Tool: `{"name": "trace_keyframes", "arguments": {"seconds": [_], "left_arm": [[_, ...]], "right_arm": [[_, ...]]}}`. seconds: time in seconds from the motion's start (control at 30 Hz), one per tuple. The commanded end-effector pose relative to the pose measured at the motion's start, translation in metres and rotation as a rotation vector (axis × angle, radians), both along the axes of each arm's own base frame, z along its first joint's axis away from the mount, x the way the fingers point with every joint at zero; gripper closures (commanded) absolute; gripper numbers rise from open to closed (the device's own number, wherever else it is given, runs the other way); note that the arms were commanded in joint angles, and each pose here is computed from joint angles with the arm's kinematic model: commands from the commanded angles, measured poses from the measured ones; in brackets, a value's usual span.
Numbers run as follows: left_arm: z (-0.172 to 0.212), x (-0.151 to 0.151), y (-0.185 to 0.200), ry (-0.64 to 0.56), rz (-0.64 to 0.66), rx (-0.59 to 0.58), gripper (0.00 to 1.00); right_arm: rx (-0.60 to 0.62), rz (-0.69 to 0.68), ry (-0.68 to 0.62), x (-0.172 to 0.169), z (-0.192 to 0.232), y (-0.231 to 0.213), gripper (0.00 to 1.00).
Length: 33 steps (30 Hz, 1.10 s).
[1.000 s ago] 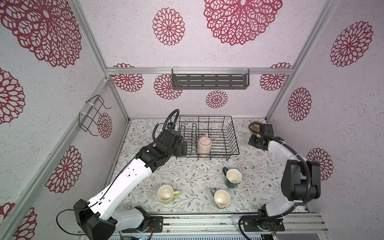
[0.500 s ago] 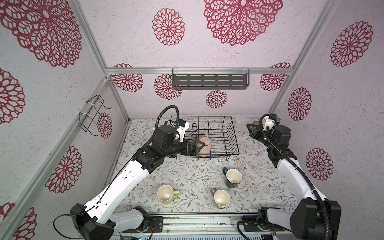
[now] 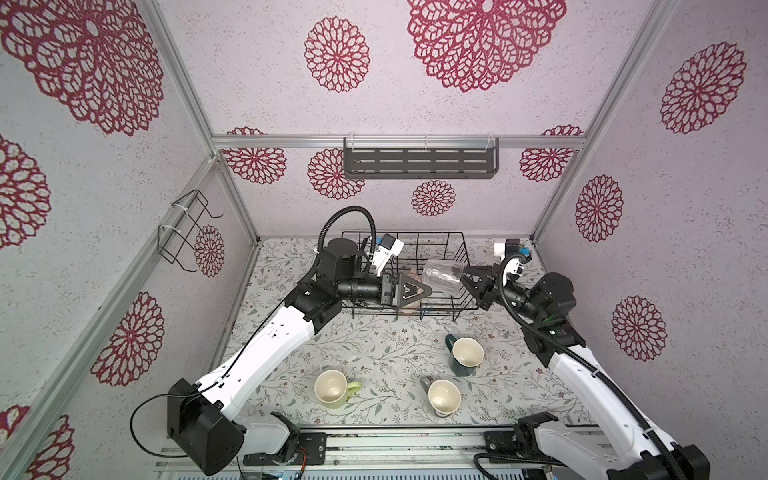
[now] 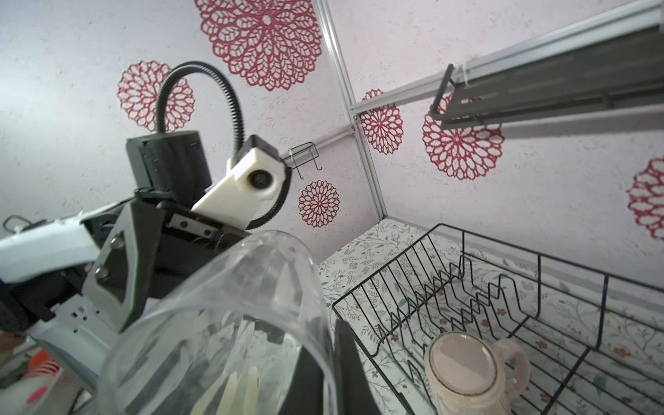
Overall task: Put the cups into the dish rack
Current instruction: 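Lift the clear glass cup over the rack and pass it to the left gripper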
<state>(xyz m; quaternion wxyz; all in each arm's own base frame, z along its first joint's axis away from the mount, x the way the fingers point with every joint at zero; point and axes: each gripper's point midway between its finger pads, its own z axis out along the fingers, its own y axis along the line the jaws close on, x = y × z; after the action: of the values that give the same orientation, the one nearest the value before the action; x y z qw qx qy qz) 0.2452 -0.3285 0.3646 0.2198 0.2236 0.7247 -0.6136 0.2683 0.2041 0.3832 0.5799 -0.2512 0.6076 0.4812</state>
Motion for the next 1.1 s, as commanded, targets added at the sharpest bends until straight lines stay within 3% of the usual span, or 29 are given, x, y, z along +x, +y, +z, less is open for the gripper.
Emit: {"name": "trace_keyframes", "arguments": {"seconds": [0.0, 0.17, 0.4, 0.63, 1.07], "left_arm": [[0.020, -0.014, -0.005, -0.006, -0.118, -0.082, 0.02], [0.022, -0.033, -0.014, -0.023, -0.198, -0.094, 0.01], [0.010, -0.033, -0.022, 0.032, -0.219, -0.078, 0.03], [0.011, -0.036, -0.026, 0.046, -0.239, -0.096, 0.04], [0.003, -0.037, -0.035, 0.088, -0.268, -0.107, 0.10]], "right_arm": [[-0.037, -0.023, -0.224, -0.014, 0.020, -0.003, 1.00], [-0.041, 0.082, -0.275, -0.027, 0.023, 0.010, 1.00], [-0.027, 0.160, -0.403, -0.048, 0.032, 0.023, 1.00], [-0.101, 0.167, -0.565, -0.057, 0.017, 0.032, 1.00], [-0.177, 0.115, -0.617, -0.038, -0.003, 0.036, 1.00]]}}
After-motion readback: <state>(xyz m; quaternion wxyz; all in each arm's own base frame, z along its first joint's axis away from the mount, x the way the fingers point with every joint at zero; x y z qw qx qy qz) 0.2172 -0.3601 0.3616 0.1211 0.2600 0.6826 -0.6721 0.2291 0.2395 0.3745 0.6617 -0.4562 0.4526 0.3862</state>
